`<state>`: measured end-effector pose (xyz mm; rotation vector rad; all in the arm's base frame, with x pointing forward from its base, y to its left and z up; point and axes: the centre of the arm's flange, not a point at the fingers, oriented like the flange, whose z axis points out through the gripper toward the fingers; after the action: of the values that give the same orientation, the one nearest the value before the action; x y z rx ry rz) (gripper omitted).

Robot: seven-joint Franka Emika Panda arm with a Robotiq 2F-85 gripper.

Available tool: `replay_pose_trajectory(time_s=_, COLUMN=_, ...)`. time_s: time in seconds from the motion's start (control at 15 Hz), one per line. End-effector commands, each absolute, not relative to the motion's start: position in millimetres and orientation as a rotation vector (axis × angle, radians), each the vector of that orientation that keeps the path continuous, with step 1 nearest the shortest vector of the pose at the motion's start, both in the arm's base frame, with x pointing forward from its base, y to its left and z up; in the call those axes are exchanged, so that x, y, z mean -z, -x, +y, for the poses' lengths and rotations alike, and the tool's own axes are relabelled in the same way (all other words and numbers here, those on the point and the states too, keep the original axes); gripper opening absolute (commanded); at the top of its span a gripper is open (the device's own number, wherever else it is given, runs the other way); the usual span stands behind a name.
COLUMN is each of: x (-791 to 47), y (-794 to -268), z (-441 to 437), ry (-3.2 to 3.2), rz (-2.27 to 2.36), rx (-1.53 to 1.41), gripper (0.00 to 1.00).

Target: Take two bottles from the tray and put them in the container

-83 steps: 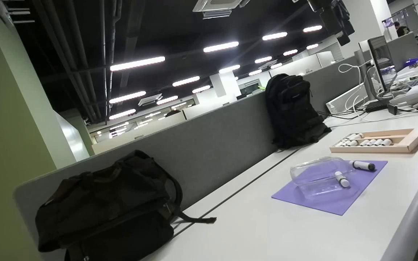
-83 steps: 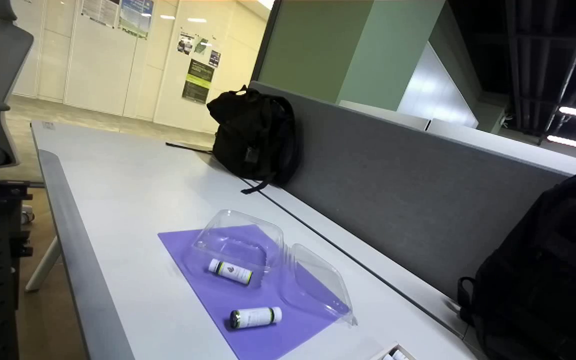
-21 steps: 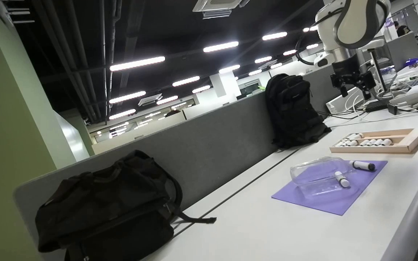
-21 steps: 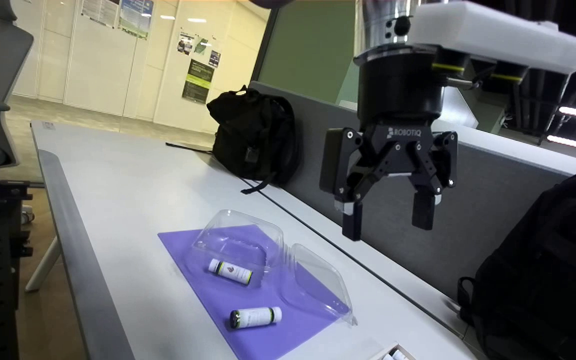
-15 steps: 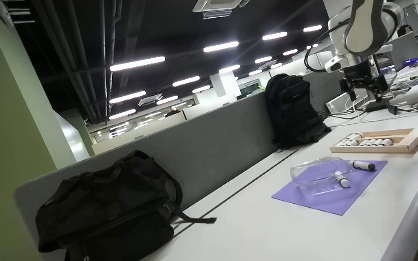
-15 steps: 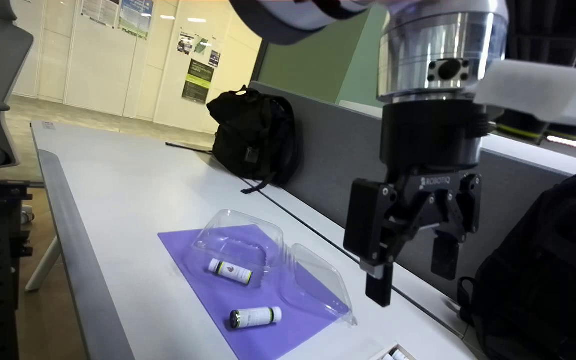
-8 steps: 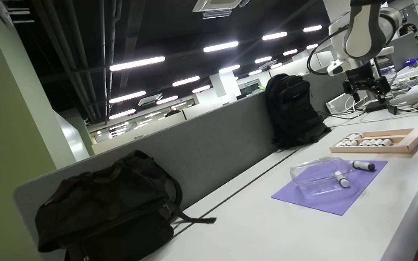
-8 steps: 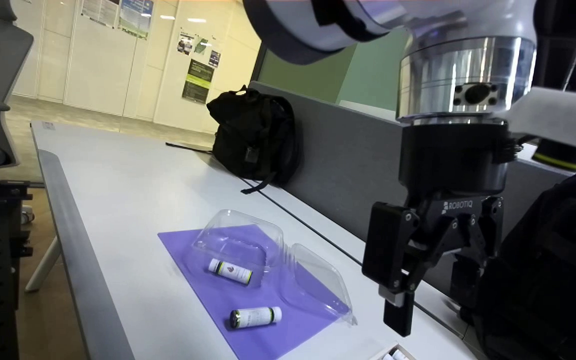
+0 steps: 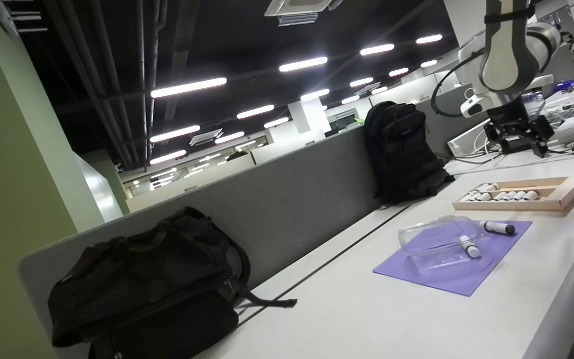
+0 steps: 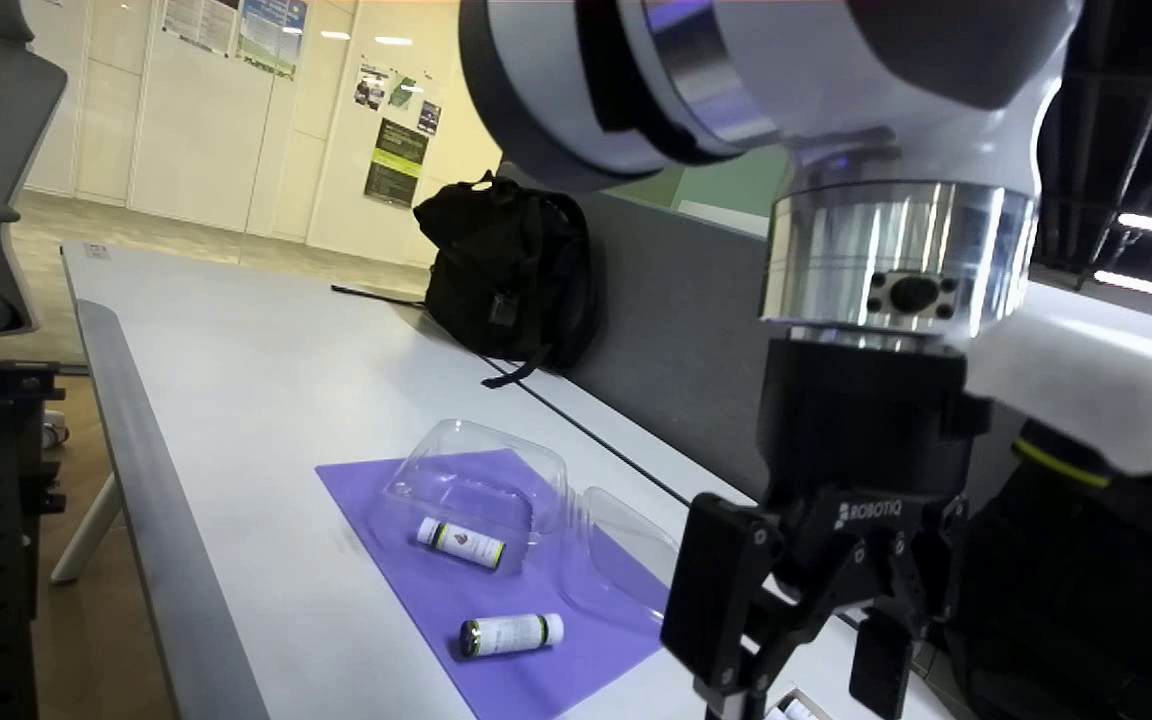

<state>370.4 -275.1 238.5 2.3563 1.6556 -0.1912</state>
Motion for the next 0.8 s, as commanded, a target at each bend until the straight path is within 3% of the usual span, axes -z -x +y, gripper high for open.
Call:
replay_pose_trajectory(time_s=0.0, x=-203, y=-369, z=-292, ry=-2.429, rz=1.645, rx=0.254, gripper=1.00)
replay_pose_trajectory(time_s=0.73, x=-152, y=-364, z=-308, ry=-2.501, rz=1.628, rx=-0.079, gripper=1.00)
